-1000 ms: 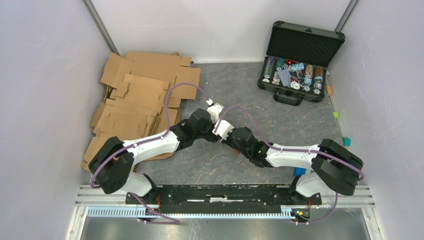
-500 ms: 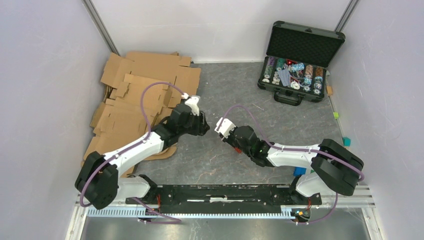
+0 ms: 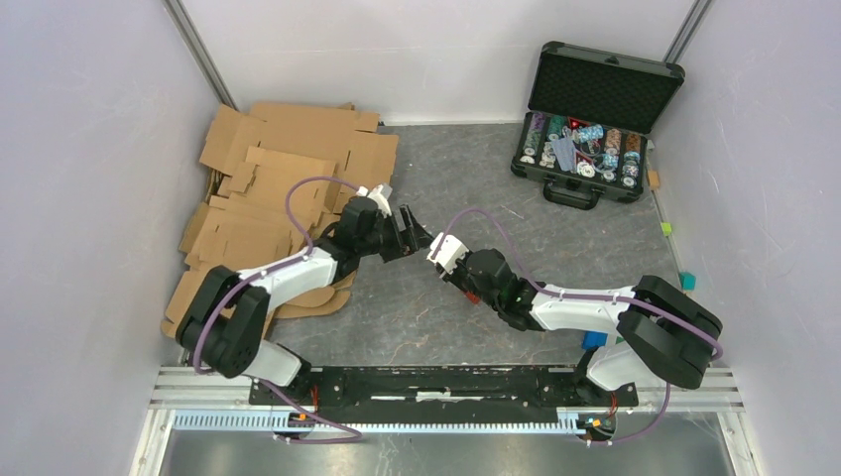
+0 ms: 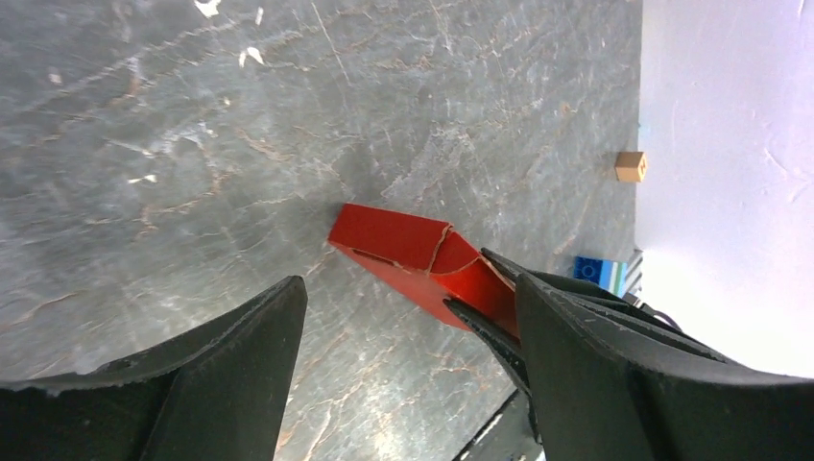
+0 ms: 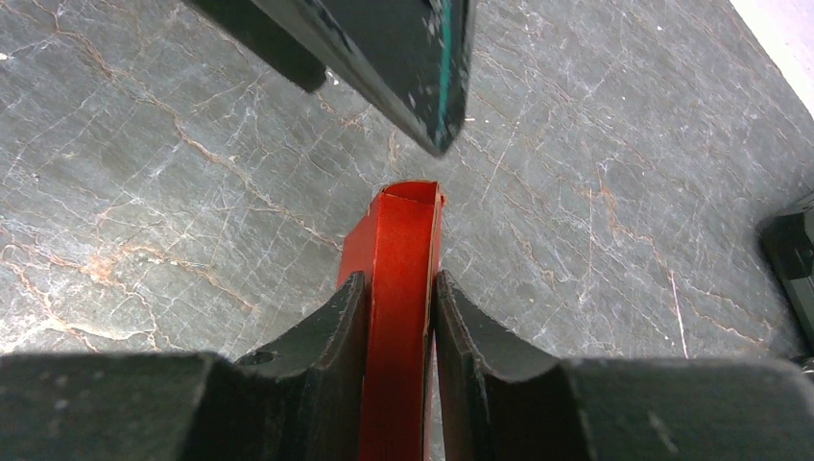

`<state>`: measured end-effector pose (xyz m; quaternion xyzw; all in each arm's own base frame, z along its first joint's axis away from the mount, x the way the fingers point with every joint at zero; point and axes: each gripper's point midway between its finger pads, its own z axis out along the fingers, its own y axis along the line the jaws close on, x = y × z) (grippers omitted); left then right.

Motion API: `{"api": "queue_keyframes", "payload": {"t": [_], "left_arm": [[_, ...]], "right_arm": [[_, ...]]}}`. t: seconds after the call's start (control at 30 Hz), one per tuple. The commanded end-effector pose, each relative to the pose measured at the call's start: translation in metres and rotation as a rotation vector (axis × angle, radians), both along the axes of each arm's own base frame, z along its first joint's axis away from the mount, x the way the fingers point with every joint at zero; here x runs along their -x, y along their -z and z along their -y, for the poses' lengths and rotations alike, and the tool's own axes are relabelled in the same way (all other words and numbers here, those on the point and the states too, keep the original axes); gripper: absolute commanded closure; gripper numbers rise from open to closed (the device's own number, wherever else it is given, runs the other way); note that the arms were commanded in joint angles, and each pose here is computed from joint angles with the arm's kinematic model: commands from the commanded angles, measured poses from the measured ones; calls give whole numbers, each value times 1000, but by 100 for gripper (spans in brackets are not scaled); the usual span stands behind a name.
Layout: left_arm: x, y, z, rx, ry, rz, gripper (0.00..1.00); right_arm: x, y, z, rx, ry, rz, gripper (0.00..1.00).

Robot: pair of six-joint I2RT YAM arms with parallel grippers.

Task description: Fold the paper box

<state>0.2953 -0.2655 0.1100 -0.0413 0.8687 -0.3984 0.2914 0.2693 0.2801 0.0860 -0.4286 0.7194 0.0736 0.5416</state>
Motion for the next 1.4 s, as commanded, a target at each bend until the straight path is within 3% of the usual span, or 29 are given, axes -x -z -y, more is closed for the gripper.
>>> {"api": "queue_keyframes", "payload": {"t": [0.0, 0.27, 0.47, 0.57, 0.7, 0.93, 1.37], "left_arm": [[-8, -28, 32, 142, 42, 2, 15], [-13, -15, 44, 137, 71, -22, 17], [-13, 4, 46, 124, 71, -64, 34], [-12, 9, 47, 133, 71, -72, 55], [-11, 16, 45, 127, 63, -86, 66], [-8, 30, 45, 140, 51, -109, 73], [4, 68, 36, 119, 11, -138, 75]], "right_arm": [[25, 51, 24, 127, -18, -150, 98], [26, 52, 22, 124, -24, -156, 98], [26, 52, 23, 126, -25, -159, 99], [26, 53, 23, 125, -24, -161, 98], [25, 53, 24, 124, -21, -163, 100], [25, 54, 25, 121, -16, -168, 100], [23, 58, 28, 120, -2, -185, 100]]}}
